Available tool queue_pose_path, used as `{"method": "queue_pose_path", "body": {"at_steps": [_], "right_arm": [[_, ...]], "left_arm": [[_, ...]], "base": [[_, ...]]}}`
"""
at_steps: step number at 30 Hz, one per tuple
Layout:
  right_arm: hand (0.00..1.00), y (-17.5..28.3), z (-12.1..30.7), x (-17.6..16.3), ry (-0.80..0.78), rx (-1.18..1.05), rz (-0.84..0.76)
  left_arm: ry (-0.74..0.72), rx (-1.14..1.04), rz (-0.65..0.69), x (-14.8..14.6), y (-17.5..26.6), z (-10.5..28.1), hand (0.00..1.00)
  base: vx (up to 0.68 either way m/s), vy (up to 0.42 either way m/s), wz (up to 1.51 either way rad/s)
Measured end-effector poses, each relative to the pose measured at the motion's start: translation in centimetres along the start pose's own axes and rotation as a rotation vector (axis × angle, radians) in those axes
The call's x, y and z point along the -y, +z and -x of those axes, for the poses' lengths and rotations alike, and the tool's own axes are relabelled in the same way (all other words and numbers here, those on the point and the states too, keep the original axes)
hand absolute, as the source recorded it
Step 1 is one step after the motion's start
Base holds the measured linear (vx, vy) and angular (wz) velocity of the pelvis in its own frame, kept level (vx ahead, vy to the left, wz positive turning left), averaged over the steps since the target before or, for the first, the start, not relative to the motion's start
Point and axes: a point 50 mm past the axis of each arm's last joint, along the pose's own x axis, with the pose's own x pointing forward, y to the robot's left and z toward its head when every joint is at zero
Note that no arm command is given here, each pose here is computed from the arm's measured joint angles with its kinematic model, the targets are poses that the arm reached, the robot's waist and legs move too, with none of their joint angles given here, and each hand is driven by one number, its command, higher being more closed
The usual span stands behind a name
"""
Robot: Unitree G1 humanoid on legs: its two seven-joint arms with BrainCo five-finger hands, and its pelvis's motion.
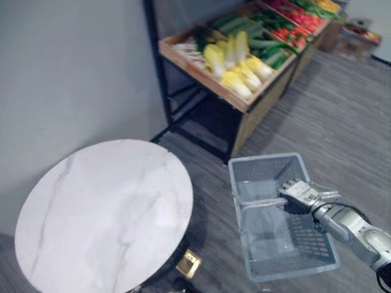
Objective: Pick vegetable in the basket
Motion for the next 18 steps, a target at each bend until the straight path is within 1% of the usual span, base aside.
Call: {"method": "queue_pose_path", "body": {"at_steps": [3,5,8,13,16,18], "right_arm": [[1.0,0.3,0.4,-0.8,0.028,0.001,-0.007],[1.0,0.4,1.1,-1.6,0.054,-0.013,-0.027],[1.0,0.5,1.2,-1.8,0.058,-0.014,-0.031],[1.0,1.2,0.5,-1.6,0.05,0.026,-0.042],[1.0,1.6,0.1,-1.6,0.055,0.054,-0.039],[1.0,1.6,-0.1,-1.3,0.045,0.062,-0.034]], "left_arm": [[-0.008,0.001,0.003,0.4,0.2,0.0,0.0],[0.001,-0.006,0.0,0.2,-0.2,0.1,0.0],[0.016,-0.015,0.008,0.1,-0.8,0.3,0.0],[-0.036,-0.046,0.066,2.5,-1.8,0.8,0.0],[-0.046,-0.024,0.074,2.8,-1.2,0.7,0.0],[-0.039,-0.003,0.073,2.4,-0.5,0.5,0.0]], "base": [[-0.06,-0.283,-0.31],[-0.11,-0.18,-0.21],[-0.13,-0.127,-0.92],[-0.03,0.055,-1.33],[0.03,0.111,-0.9],[-0.01,0.114,-0.39]]}}
